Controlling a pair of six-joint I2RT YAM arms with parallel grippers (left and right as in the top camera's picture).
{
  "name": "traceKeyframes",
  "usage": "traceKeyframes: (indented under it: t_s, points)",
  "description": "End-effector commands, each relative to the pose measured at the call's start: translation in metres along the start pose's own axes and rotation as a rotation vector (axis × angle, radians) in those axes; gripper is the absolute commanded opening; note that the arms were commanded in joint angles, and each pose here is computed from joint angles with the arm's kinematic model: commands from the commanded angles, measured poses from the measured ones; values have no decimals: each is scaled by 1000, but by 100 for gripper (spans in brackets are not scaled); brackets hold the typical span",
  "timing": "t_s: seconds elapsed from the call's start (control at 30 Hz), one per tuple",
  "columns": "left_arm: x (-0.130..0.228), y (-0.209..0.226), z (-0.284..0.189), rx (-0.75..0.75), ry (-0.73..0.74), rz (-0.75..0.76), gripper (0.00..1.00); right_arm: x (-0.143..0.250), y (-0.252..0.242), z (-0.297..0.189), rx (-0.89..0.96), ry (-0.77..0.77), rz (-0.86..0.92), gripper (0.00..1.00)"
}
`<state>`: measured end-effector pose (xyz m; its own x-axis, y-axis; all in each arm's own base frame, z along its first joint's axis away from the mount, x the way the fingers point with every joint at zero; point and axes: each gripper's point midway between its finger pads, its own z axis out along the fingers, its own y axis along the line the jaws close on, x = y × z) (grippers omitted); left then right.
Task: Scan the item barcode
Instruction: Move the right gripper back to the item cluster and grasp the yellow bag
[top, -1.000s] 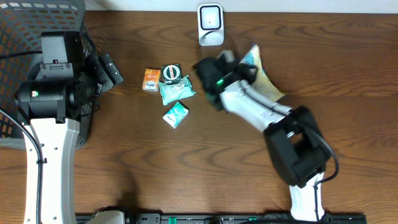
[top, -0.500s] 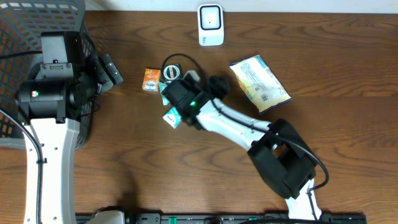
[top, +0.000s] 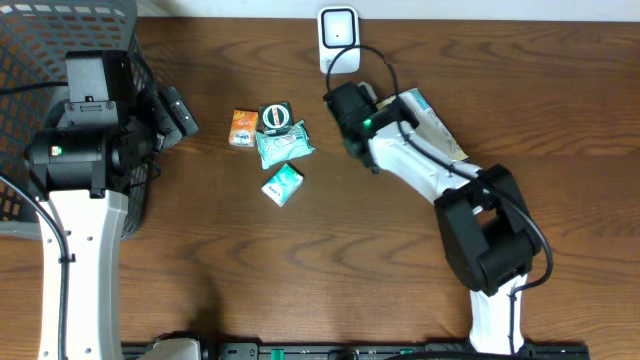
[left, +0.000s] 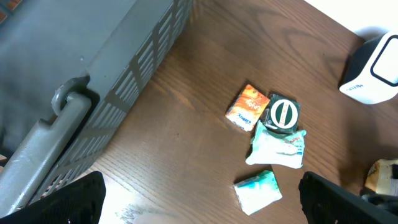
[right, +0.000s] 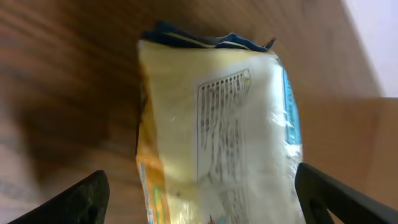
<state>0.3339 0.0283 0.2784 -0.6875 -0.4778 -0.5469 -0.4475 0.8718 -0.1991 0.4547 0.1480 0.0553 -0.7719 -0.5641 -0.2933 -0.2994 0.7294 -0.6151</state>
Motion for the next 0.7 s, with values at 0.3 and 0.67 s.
traceKeyframes:
  t_s: [0.3, 0.67]
  points:
    - [-1, 2, -2, -6, -7, -13, 98, 1, 6, 30, -136, -9, 104, 89]
    - [-1, 2, -2, -6, -7, -13, 98, 32, -14, 74, 110, 103, 73, 86]
